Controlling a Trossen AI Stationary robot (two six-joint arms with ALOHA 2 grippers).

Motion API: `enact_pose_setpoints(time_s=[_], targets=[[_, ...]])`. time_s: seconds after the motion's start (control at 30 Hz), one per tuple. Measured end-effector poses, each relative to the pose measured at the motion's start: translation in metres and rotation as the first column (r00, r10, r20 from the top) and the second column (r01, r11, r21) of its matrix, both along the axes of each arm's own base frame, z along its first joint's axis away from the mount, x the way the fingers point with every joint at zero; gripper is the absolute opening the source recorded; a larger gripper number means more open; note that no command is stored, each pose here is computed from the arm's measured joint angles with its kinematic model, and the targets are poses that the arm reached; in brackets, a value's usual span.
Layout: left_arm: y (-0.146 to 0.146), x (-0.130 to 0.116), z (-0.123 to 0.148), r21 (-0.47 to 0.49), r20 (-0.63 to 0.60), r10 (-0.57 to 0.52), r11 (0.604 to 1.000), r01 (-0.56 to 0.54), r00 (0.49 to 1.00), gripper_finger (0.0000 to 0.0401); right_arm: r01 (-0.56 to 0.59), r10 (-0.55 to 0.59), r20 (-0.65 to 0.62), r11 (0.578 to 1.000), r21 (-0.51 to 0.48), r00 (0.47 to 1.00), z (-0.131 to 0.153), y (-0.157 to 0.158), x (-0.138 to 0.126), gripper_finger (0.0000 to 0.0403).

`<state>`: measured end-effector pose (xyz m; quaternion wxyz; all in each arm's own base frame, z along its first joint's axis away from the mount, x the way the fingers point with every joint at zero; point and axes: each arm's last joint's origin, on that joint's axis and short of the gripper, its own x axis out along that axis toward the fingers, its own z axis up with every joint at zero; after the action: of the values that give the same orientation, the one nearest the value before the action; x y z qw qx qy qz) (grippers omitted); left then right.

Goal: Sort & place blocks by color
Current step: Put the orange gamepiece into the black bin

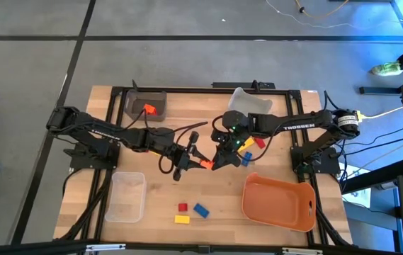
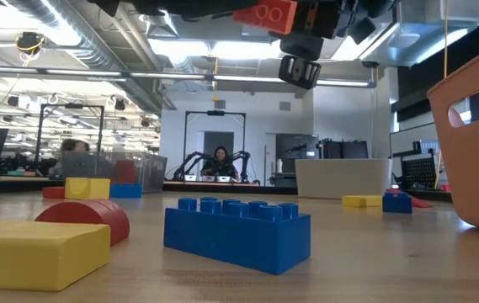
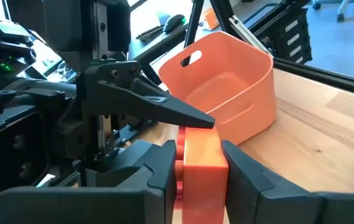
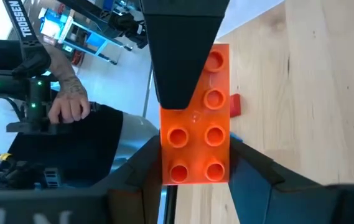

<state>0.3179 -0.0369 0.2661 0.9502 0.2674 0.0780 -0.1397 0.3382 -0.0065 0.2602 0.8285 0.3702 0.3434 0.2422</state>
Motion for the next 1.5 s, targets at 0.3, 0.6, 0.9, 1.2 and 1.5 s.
enact_pose_setpoints(time_s=[0.3,0.6,0.9,1.2,1.5], targets=[[0.006,-0.005,0.001,-0.056,-0.055,0.049,0.997,-0.052,0.997,0.0084,0.007,-0.007,0.007,1.0,0.027,1.0,0.006,-0.007,0.001,0.0237],[0.023,-0.031,0.017,-0.098,-0.141,0.135,0.984,-0.15,0.981,0.0084,0.042,-0.044,0.031,0.998,0.055,0.999,0.014,-0.036,-0.003,0.0274],[0.048,-0.078,0.03,-0.211,-0.22,0.232,0.937,-0.278,0.947,0.0084,0.09,-0.09,0.026,0.996,-0.003,0.996,0.017,-0.053,-0.015,0.0273],[0.061,-0.129,0.018,-0.456,-0.026,0.369,0.823,-0.339,0.929,0.0084,0.097,-0.096,0.014,0.994,-0.059,0.995,0.013,-0.054,-0.018,0.0274],[0.064,-0.159,-0.006,-0.657,0.09,0.467,0.692,-0.3,0.879,0.0084,0.185,-0.19,0.003,0.951,-0.247,0.982,0.028,-0.052,-0.044,0.0274]])
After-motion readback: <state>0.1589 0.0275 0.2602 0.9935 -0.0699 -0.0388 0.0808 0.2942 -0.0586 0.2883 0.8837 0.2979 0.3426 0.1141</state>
